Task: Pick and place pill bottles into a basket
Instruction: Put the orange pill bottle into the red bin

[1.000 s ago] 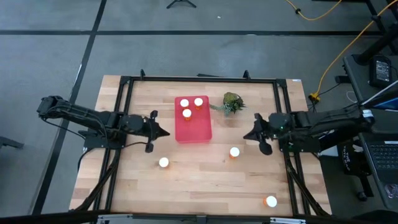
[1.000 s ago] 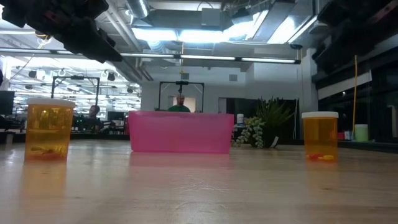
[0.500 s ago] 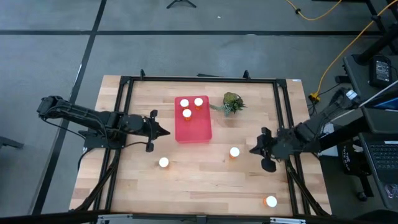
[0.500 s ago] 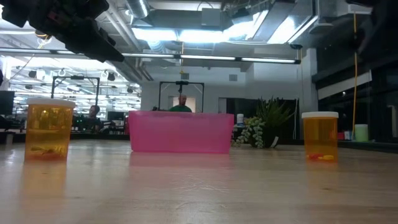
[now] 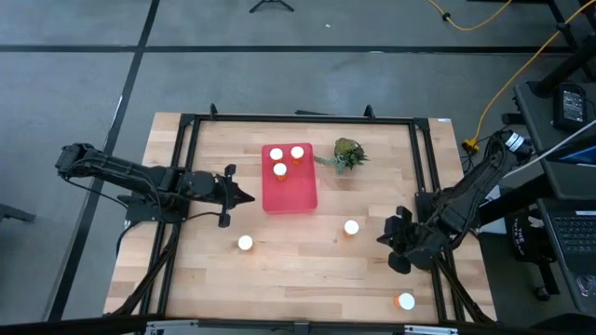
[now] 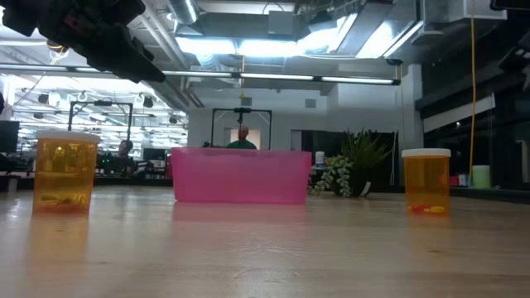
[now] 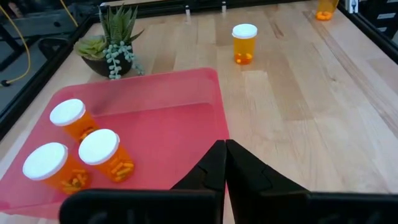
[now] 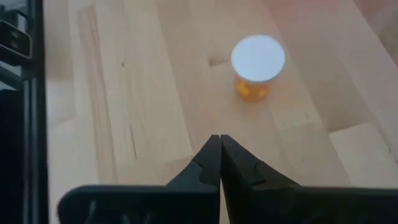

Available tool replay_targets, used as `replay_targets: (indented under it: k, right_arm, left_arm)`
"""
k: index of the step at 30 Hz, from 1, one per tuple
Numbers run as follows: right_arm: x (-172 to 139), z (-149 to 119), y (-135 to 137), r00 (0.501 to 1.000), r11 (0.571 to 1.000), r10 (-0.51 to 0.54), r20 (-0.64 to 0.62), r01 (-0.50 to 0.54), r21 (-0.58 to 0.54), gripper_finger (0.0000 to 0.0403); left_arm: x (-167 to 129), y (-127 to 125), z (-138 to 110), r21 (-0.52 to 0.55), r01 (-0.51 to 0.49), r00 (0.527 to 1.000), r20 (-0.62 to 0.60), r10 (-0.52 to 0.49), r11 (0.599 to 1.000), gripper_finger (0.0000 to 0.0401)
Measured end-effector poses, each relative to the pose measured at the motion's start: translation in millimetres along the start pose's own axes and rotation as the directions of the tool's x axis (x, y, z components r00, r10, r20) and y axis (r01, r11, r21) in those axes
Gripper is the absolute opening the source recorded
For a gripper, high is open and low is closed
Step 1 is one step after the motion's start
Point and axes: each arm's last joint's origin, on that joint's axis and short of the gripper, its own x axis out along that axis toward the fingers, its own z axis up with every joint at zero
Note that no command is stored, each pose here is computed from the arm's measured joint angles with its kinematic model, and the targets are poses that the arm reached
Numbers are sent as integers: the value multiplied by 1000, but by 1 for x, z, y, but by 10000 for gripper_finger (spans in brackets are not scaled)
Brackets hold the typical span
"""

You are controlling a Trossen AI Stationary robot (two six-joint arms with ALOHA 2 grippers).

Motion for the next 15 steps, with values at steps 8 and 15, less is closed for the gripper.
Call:
replay_targets:
  k: [8,15]
  right_arm:
    - [12,-2,4,996,996,-74,39,76,-36,34]
    - [13,0,8,997,999,-44,65,45,-14,99]
  left_arm:
    - [0,0,0,0,0,1000,0,0,1000,5]
    - [0,0,0,-1,0,1000,0,0,1000,2]
